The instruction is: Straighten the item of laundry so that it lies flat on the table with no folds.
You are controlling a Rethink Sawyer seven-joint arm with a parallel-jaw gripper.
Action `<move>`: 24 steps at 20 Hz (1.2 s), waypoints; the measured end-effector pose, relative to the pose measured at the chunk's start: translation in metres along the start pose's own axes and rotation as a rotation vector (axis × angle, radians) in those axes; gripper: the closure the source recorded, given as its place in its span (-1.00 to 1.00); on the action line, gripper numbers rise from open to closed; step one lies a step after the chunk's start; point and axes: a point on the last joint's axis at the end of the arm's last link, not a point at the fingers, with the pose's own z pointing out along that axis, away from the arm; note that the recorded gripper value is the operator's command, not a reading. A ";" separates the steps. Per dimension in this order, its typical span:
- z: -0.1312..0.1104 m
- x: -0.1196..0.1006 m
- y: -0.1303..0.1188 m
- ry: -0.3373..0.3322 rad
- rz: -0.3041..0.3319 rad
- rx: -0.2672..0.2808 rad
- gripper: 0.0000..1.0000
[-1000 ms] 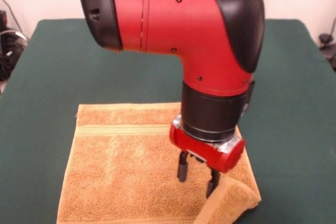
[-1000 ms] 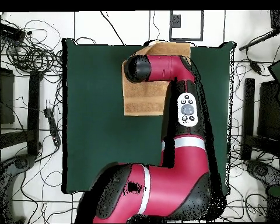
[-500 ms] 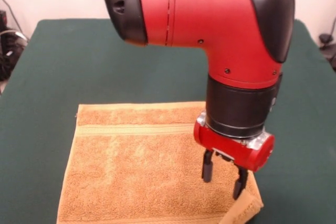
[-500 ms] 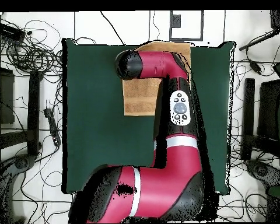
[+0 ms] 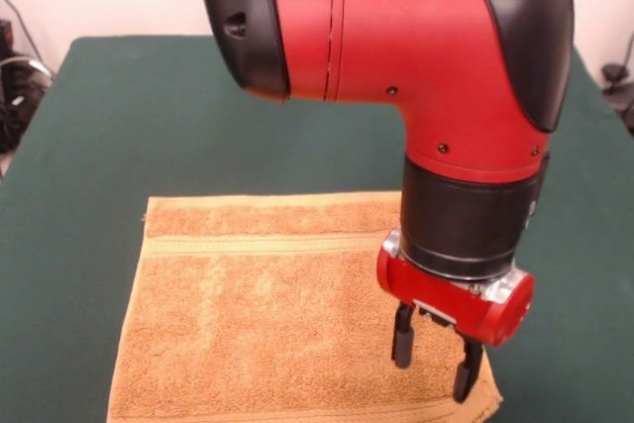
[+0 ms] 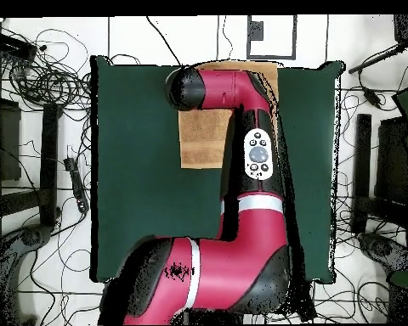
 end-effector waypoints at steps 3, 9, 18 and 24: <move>0.007 -0.002 0.001 -0.008 0.004 -0.004 -1.00; 0.030 -0.002 0.001 -0.013 0.013 -0.002 -1.00; 0.044 0.000 0.012 -0.015 0.012 0.019 -1.00; 0.046 -0.002 0.017 -0.005 0.017 0.046 -1.00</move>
